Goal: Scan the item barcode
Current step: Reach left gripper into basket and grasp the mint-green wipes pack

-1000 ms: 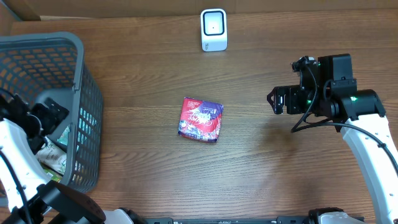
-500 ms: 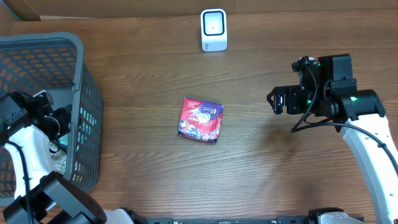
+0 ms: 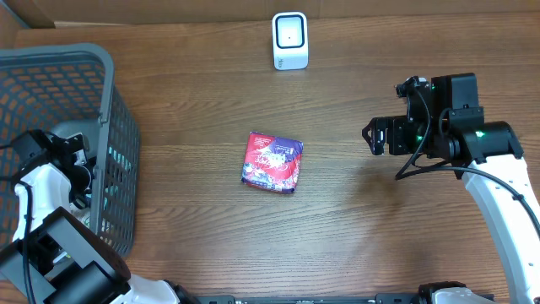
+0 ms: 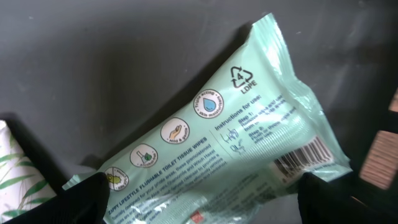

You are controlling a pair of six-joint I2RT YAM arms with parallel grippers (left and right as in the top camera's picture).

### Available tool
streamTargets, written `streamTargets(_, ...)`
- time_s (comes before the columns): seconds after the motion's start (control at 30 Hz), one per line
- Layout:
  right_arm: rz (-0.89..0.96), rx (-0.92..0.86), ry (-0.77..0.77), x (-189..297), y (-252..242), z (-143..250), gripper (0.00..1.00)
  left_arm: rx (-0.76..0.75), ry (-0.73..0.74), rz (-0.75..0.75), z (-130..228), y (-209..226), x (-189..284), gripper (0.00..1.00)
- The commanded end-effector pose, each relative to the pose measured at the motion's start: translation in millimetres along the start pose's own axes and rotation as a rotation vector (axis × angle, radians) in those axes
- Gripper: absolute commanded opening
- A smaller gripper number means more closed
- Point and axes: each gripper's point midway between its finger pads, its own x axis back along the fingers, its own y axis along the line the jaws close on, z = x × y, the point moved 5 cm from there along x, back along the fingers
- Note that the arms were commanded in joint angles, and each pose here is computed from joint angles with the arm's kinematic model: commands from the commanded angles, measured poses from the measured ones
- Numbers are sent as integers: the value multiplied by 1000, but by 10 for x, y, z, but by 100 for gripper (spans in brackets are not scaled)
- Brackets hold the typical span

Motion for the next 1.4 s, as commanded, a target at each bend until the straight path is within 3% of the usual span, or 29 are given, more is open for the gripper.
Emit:
streamTargets(0.0,-12,16,-19,31,42,-63,100,-22,66,-25,102,32,-169,87)
streamTargets(0.13,-12,16,-19,31,42,-63,100,-18,92,-16,137,37,-286,79)
streamTargets(0.5,-12,16,-19,31,42,-63,100,75,109,-14,158,47,-414,33)
streamTargets(0.67,-12,16,-19,31,42,-63,100,205,121,-19,181,41,-412,21)
streamTargets(0.77,-12,16,-19,31,42,-63,100,302,123,-24,186,39,-410,19)
streamTargets(0.8,-12,16,-19,31,42,-63,100,324,124,-26,182,39,-403,26)
streamTargets(0.83,-12,16,-19,31,42,-63,100,333,124,-26,172,41,-394,40)
streamTargets(0.93,-12,16,-19,31,42,-63,100,332,107,-28,90,57,-348,96)
streamTargets(0.97,-12,16,-19,31,42,-63,100,319,96,-28,46,65,-328,100)
streamTargets(1.2,-12,16,-19,31,42,-63,100,39,74,-21,-88,88,-242,100)
streamTargets(1.37,-12,16,-19,31,42,-63,100,22,102,-19,-15,83,-286,99)
